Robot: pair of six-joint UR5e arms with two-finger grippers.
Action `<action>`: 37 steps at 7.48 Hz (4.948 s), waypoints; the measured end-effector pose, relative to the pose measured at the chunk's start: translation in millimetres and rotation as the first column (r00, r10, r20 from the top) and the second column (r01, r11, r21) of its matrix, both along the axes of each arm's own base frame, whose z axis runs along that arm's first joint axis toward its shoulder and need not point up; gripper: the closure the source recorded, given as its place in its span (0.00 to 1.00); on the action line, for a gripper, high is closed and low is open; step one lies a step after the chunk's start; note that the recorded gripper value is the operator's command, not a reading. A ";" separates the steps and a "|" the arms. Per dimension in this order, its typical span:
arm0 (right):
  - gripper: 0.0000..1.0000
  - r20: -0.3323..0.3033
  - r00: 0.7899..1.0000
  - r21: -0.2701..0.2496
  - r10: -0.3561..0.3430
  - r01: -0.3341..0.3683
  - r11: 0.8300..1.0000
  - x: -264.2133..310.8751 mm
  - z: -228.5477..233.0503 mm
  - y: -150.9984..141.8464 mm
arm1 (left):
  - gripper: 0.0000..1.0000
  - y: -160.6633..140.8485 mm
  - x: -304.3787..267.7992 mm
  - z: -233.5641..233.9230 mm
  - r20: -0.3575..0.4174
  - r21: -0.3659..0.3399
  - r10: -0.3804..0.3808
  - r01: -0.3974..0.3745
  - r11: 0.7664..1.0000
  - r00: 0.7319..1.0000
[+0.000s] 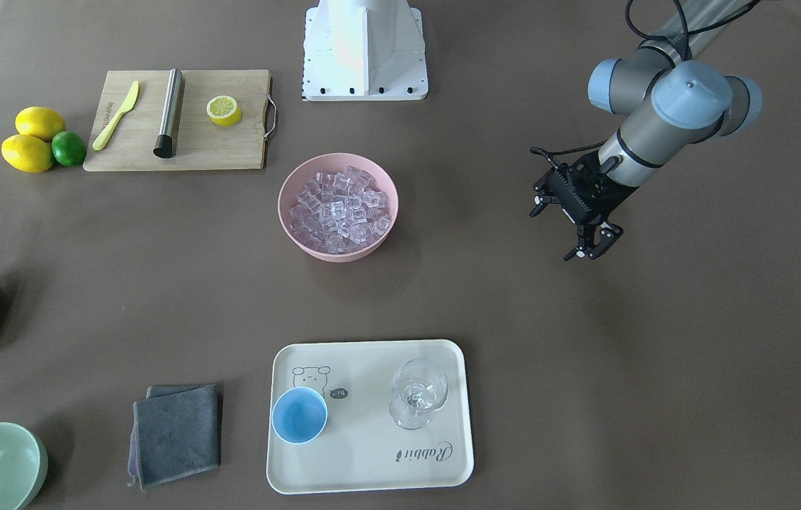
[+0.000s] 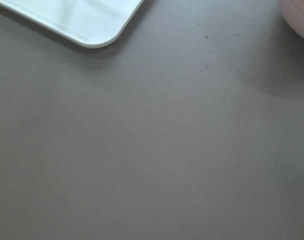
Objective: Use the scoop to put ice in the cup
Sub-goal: 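Move the left gripper toward the pink bowl while the right gripper reaches the metal scoop, then grasp the metal scoop handle with the right gripper and lift it, then carry the scoop with the right gripper over the pink ice bowl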
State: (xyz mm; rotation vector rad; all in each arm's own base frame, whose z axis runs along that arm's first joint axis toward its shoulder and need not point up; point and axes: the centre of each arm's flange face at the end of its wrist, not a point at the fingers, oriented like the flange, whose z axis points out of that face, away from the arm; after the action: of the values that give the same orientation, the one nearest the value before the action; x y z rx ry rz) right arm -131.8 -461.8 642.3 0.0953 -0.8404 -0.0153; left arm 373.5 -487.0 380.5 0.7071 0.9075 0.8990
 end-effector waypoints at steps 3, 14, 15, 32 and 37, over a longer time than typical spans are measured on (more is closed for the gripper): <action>1.00 -0.024 0.998 -0.025 -0.053 0.053 0.998 -28.4 12.8 2.9 | 0.02 11.1 49.8 -13.8 -0.112 0.122 0.066 -0.053 0.991 0.992; 1.00 -0.044 0.989 0.148 -0.144 0.149 0.978 1.7 -186.0 -30.1 | 0.02 56.1 165.5 -57.8 -0.342 0.329 0.102 0.017 0.944 0.934; 1.00 -0.069 0.973 0.275 -0.221 0.232 0.933 -2.3 -207.9 -41.1 | 0.02 56.4 166.9 -60.3 -0.346 0.328 0.103 0.017 0.944 0.933; 1.00 -0.687 0.030 0.061 -0.726 0.998 -0.015 -233.0 -465.0 -27.5 | 0.02 47.0 175.8 -62.9 -0.341 0.299 0.087 0.020 0.954 0.936; 1.00 -0.686 -0.028 -0.003 -0.727 0.999 -0.035 -289.7 -476.2 -19.5 | 0.02 41.7 185.6 -65.3 -0.335 0.295 0.086 0.018 0.955 0.938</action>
State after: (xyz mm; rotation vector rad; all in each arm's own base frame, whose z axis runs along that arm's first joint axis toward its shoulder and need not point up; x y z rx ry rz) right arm -421.5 -481.3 166.1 -0.0083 -0.1291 -1.6519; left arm 559.1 -445.2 315.3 1.1361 1.1096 0.9691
